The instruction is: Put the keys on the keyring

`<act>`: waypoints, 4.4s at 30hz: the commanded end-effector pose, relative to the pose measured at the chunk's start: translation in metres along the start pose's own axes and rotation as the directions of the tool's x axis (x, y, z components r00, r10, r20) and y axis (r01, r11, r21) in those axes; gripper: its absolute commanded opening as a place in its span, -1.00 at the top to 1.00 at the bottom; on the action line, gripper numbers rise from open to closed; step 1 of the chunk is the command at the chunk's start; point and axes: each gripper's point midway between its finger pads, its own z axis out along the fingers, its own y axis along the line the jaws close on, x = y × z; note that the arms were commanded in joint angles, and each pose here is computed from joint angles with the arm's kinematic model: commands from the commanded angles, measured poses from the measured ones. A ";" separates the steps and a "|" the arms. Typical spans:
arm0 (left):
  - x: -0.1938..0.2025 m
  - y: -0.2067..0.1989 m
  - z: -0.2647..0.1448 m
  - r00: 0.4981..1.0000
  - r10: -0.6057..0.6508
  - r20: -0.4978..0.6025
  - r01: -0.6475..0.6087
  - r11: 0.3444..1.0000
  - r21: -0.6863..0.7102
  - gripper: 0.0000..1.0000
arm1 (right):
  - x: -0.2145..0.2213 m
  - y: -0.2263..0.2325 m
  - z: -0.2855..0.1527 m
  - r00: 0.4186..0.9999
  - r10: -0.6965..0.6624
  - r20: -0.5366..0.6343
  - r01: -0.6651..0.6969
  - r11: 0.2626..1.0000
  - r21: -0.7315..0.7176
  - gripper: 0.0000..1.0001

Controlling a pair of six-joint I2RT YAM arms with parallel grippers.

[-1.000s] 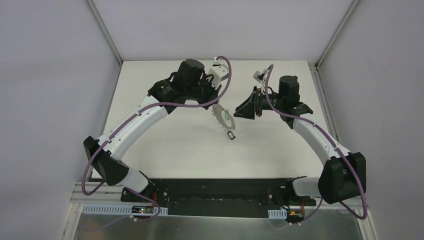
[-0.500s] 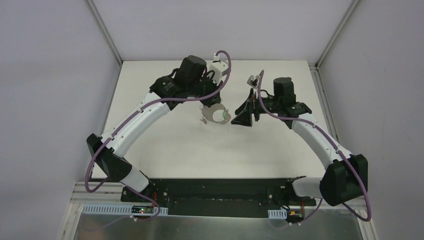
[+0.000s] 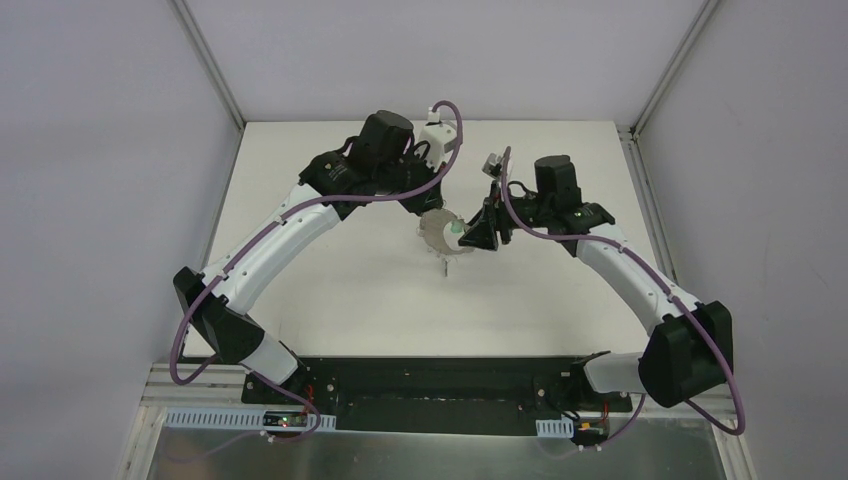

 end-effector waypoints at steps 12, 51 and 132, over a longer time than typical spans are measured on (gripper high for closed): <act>-0.018 -0.007 -0.011 0.998 0.026 0.057 -0.027 1.000 0.007 1.00 | -0.025 0.004 -0.001 0.998 -0.012 0.061 0.013 1.000 -0.014 1.00; -0.028 0.019 0.003 0.990 0.055 0.130 -0.040 0.993 -0.116 1.00 | -0.033 0.003 -0.002 0.989 0.100 0.110 -0.095 0.994 -0.046 1.00; -0.030 -0.030 0.012 0.945 0.053 0.324 -0.165 0.931 0.326 1.00 | -0.059 0.025 -0.050 0.973 0.064 0.223 -0.033 0.990 -0.139 -0.01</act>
